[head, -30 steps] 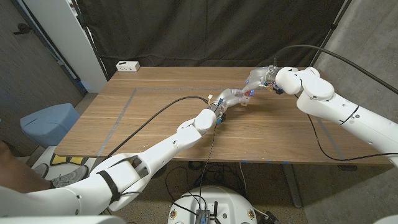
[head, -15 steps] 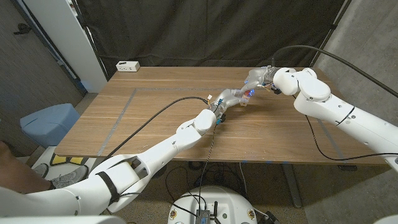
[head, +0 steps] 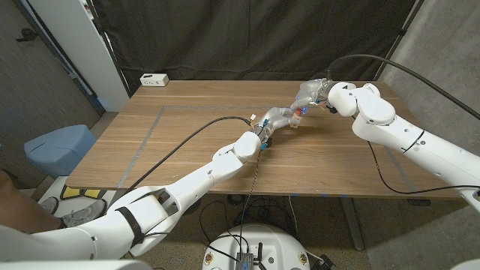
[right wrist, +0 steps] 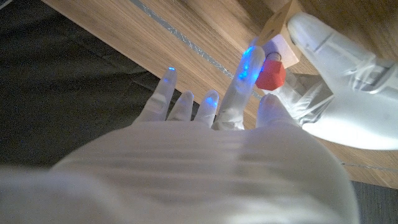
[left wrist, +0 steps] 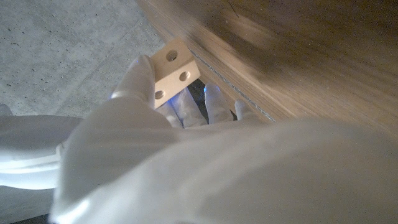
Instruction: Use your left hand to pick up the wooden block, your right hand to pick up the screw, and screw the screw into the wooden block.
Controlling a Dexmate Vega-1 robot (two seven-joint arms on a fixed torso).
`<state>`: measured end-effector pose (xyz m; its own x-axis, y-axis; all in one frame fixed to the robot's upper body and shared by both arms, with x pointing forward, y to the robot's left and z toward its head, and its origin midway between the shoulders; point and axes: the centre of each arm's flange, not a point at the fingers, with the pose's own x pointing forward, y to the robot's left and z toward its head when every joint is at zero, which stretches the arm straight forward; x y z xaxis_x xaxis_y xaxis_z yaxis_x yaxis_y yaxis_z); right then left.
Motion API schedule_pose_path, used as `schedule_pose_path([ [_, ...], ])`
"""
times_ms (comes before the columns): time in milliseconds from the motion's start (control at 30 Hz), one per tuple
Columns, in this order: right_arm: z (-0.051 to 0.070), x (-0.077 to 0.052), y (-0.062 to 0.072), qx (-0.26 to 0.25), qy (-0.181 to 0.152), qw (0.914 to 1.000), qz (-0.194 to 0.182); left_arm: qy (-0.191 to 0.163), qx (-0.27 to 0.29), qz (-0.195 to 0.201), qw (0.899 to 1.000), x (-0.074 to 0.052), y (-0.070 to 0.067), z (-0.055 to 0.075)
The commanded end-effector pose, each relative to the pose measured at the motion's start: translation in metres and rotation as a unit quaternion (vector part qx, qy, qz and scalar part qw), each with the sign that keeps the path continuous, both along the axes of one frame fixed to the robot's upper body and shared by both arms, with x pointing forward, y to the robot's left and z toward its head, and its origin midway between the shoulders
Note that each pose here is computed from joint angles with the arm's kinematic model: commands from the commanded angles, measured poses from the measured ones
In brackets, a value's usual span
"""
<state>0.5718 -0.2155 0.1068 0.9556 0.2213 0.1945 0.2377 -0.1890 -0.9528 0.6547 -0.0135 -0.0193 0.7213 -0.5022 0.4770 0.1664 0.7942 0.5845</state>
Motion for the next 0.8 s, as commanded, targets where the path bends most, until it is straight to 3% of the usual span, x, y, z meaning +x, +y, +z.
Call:
schedule_pose_path([
  [33,-0.001,-0.0031,0.0,-0.003,-0.011,0.9999,-0.011,0.0,0.0,-0.001,1.0,-0.0001,-0.0003,0.0002],
  [800,0.0017,-0.009,-0.0037,-0.006,0.019,0.9998,-0.011,0.002,0.0,-0.003,1.0,-0.0002,0.0,-0.0007],
])
